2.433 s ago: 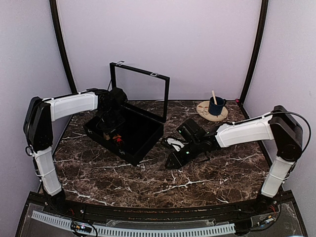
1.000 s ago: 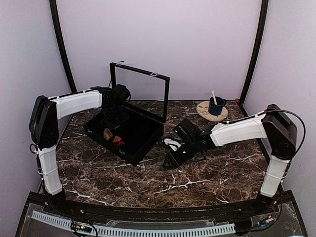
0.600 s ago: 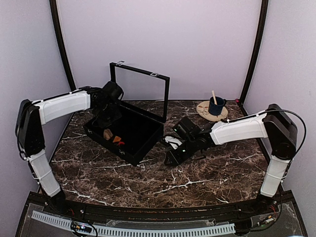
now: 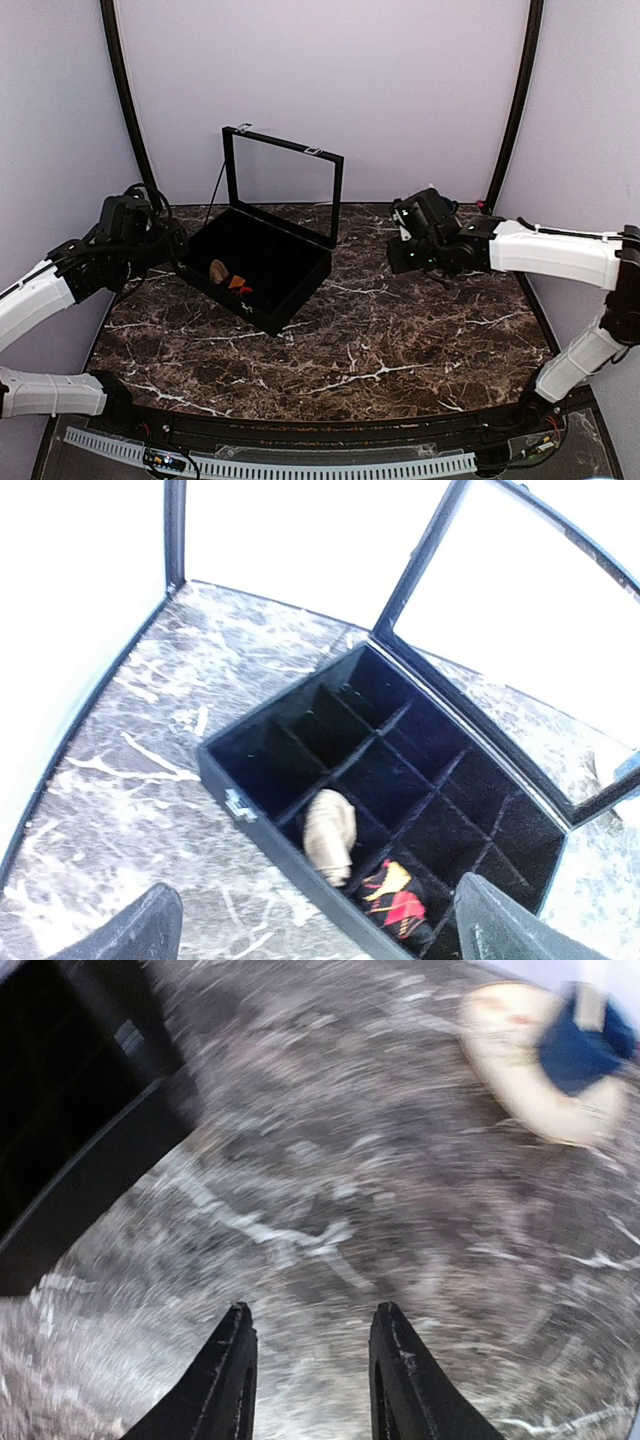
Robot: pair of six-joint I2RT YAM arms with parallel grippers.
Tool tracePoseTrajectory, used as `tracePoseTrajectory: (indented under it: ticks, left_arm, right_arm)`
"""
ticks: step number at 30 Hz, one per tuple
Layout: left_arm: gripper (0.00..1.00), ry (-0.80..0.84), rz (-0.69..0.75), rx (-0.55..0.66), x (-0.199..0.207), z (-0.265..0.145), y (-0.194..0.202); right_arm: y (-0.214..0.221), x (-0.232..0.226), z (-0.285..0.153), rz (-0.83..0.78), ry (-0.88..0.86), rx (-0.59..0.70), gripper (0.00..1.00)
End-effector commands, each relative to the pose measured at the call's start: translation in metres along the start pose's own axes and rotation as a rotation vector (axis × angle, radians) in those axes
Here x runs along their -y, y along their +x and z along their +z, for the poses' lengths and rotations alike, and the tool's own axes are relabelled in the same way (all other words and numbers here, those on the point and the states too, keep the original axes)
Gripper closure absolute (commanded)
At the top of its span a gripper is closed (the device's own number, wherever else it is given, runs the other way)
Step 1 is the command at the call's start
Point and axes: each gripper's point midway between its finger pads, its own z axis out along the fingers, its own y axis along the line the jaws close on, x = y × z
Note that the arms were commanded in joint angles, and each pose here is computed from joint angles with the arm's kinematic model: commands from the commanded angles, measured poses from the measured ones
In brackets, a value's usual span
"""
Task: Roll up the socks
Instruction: Reset both arms
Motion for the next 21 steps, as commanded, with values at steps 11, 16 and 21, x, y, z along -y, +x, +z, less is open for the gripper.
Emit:
tracePoseTrajectory:
  ticks: [11, 16, 21]
  left_arm:
    - [0.02, -0.021, 0.093, 0.078, -0.05, -0.024, 0.026]
    - [0.01, -0.021, 0.104, 0.053, -0.052, -0.025, 0.033]
    - [0.01, -0.015, 0.109, 0.049, -0.053, -0.026, 0.035]
  right_arm:
    - [0.022, 0.163, -0.109, 0.301, 0.449, 0.283, 0.26]
    - [0.042, 0.183, -0.135, 0.367, 0.506, 0.299, 0.17]
    - [0.056, 0.193, -0.143, 0.419, 0.558, 0.274, 0.15]
